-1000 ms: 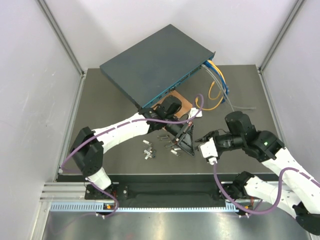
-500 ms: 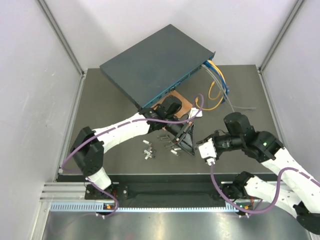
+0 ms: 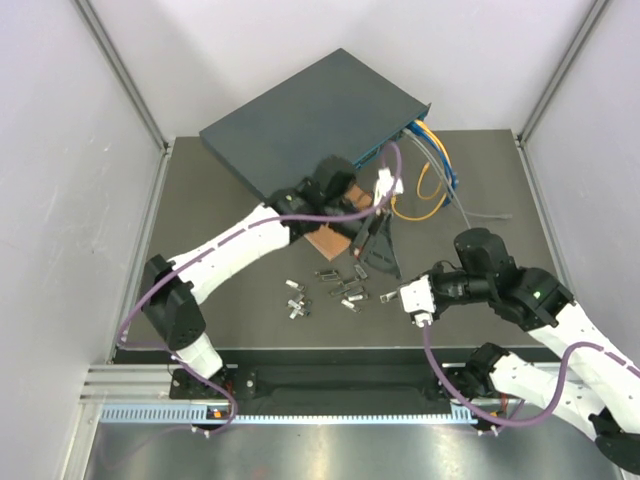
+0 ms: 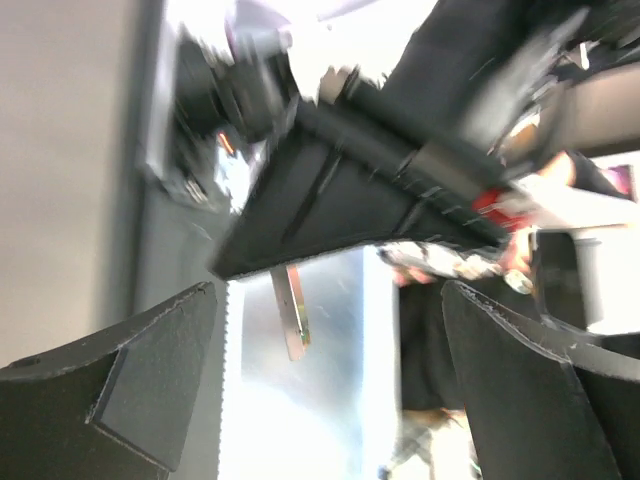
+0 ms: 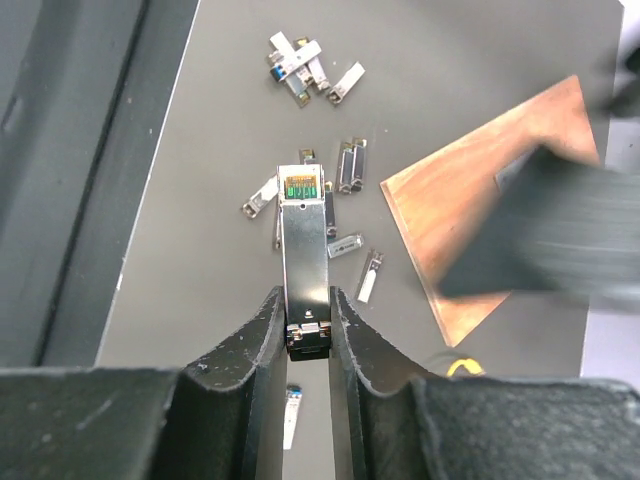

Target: Insert the plug into the switch port

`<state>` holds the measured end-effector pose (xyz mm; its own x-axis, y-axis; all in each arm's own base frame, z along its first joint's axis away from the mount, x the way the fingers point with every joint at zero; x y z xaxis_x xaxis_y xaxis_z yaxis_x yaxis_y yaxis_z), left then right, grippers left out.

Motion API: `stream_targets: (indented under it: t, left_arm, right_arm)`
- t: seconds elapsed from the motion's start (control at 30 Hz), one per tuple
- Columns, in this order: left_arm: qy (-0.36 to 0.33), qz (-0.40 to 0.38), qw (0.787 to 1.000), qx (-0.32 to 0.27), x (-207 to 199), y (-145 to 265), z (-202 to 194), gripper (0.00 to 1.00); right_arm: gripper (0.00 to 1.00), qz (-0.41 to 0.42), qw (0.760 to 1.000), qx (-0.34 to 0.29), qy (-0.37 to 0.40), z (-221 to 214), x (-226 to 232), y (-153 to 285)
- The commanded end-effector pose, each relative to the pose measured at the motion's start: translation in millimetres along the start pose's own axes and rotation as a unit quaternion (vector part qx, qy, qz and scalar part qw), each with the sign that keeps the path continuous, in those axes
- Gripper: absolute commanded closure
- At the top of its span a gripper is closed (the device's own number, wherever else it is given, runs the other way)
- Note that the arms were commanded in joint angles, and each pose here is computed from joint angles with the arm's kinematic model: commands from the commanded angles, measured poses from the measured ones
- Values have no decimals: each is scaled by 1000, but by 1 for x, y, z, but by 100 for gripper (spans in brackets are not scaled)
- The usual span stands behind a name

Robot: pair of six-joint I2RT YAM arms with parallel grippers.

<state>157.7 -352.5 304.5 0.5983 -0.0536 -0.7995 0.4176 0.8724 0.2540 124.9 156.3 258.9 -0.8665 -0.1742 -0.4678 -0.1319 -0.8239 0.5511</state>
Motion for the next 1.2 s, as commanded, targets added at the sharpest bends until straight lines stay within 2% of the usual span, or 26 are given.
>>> stream_targets:
  t: [0.0, 0.17, 0.2, 0.3, 0.33, 0.37, 0.4, 0.47, 0.53, 0.63, 0.73, 0.83, 1.0, 1.07, 1.13, 1.17]
  left_arm:
    - [-111, 41, 991, -63, -15, 30, 42, 1]
    - [-200, 100, 966, -130, -35, 60, 80, 1]
    - [-212, 117, 959, -149, -38, 68, 87, 1]
    - [-258, 178, 917, -245, -51, 116, 116, 1]
    - [-260, 205, 901, -282, -56, 134, 119, 1]
    - [-234, 222, 890, -323, -53, 161, 123, 1]
    - [-257, 218, 868, -365, -64, 179, 132, 1]
    - [-223, 229, 848, -422, -69, 216, 123, 1]
    - [-220, 242, 831, -450, -81, 237, 113, 1]
    - [-182, 283, 793, -508, -87, 277, 88, 1]
    - [-123, 314, 729, -596, -89, 323, 48, 1]
    - [-64, 325, 691, -643, -77, 331, 12, 1]
    - [56, 343, 671, -655, -19, 328, -31, 1]
    - [79, 336, 665, -662, -7, 329, -36, 1]
    - [98, 312, 678, -658, 7, 324, -38, 1]
    - [82, 302, 682, -661, 5, 325, -35, 1]
  right_arm:
    - [100, -19, 999, -21, -30, 9, 1, 4]
    - [100, -46, 995, -42, -74, 15, 1, 8]
    - [100, -55, 992, -45, -104, 16, 1, 8]
    - [100, -98, 978, -38, -179, 12, -11, 4]
    - [100, -120, 972, -25, -201, 9, -17, 4]
    - [100, -135, 963, -25, -234, 11, -23, 5]
    - [100, -136, 957, -11, -255, 8, -29, -1]
    - [100, -170, 941, 0, -293, 10, -46, 2]
    - [100, -191, 929, 18, -316, 7, -60, -1]
    - [100, -229, 909, 10, -347, 15, -85, 3]
    - [100, -269, 888, 1, -372, 22, -108, 10]
    - [100, -284, 873, 18, -395, 18, -121, 5]
    - [100, -304, 846, 47, -436, 10, -141, -10]
    - [100, -312, 839, 58, -443, 7, -152, -16]
    - [100, -320, 834, 60, -446, 7, -159, -18]
    - [100, -331, 829, 57, -447, 5, -165, -21]
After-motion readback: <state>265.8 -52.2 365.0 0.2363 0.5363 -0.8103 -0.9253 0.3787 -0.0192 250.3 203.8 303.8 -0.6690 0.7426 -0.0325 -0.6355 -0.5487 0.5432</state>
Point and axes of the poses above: each gripper's point midway between its finger pads, its own y axis back along the fingers, its own x axis along the line the jaws close on, z = x × y, the point moved 5 cm from there along y, back along the fingers, and after that the axes turned 5 degrees about -y, right-handed, at the moved point
